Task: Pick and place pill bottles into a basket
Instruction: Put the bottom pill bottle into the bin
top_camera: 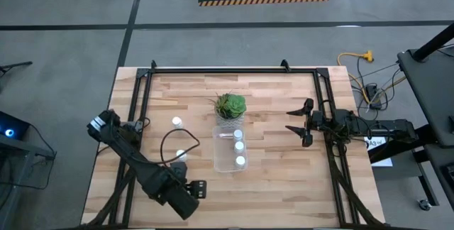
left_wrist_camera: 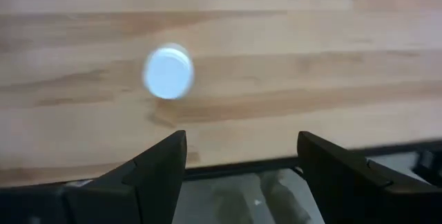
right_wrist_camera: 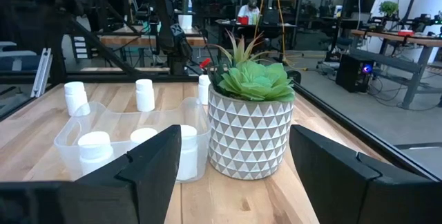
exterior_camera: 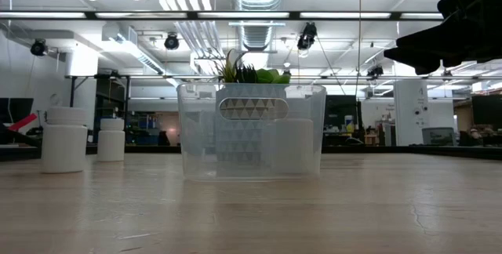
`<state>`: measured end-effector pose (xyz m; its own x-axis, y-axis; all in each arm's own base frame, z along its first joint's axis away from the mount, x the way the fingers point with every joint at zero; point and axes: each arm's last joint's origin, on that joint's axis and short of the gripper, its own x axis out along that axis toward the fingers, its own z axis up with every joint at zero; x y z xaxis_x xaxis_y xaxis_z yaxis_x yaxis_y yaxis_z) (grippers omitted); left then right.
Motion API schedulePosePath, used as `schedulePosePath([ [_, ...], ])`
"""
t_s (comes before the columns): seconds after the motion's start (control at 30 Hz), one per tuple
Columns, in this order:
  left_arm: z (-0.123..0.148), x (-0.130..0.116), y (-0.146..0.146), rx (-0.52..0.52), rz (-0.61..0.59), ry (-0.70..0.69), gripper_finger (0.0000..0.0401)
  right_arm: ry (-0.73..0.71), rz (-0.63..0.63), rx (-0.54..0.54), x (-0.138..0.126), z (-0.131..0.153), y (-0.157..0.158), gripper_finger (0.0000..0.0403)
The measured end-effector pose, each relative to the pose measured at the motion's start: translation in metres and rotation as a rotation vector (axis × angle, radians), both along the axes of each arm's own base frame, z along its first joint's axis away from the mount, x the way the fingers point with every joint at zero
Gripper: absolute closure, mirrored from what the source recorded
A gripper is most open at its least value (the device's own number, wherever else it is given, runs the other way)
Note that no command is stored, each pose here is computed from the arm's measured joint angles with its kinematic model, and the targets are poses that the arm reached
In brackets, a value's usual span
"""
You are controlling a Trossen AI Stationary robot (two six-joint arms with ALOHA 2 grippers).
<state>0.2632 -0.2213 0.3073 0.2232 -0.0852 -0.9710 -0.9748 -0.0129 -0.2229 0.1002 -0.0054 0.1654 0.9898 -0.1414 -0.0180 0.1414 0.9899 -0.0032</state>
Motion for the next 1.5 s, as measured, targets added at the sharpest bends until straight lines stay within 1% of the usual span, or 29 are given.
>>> schedulePosePath([
  [0.13, -0.005, -0.005, 0.004, 0.036, -0.002, 0.081, 0.0143, -0.001, 0.000, 0.000, 0.000, 0.000, 0.000, 0.0142],
  [0.3, -0.006, -0.009, 0.007, 0.071, -0.005, 0.131, 0.0143, 0.000, 0.000, 0.000, 0.000, 0.000, 0.000, 0.0142],
  [0.4, -0.007, -0.010, 0.007, 0.056, -0.038, 0.156, 0.0143, 0.000, 0.001, -0.001, 0.000, 0.000, 0.000, 0.0142],
  [0.47, -0.009, -0.011, 0.007, 0.065, -0.051, 0.177, 0.0143, 0.000, 0.000, 0.000, 0.000, 0.000, 0.000, 0.0142],
  [0.67, -0.015, -0.008, 0.003, 0.072, -0.098, 0.180, 0.0143, -0.001, 0.000, -0.001, 0.000, 0.000, 0.000, 0.0142],
  [0.77, -0.020, -0.007, 0.002, 0.064, -0.100, 0.169, 0.0143, -0.001, 0.000, 0.000, 0.000, 0.000, 0.000, 0.0142],
  [0.87, -0.032, -0.005, 0.000, 0.034, -0.102, 0.143, 0.0143, -0.001, 0.000, -0.001, 0.000, 0.000, 0.000, 0.0142],
  [0.97, -0.045, -0.005, -0.001, -0.015, -0.110, 0.151, 0.0143, 0.000, 0.000, -0.001, 0.000, 0.000, 0.000, 0.0142],
  [1.07, -0.056, -0.006, -0.001, -0.024, -0.113, 0.169, 0.0143, 0.000, 0.000, 0.000, 0.000, 0.000, 0.000, 0.0142],
  [1.13, -0.059, -0.006, -0.002, -0.034, -0.113, 0.157, 0.0143, -0.001, 0.000, -0.001, 0.000, 0.000, 0.000, 0.0142],
  [1.5, -0.073, -0.010, 0.003, -0.005, -0.127, 0.187, 0.0143, 0.000, 0.000, 0.000, 0.000, 0.000, 0.000, 0.0142],
])
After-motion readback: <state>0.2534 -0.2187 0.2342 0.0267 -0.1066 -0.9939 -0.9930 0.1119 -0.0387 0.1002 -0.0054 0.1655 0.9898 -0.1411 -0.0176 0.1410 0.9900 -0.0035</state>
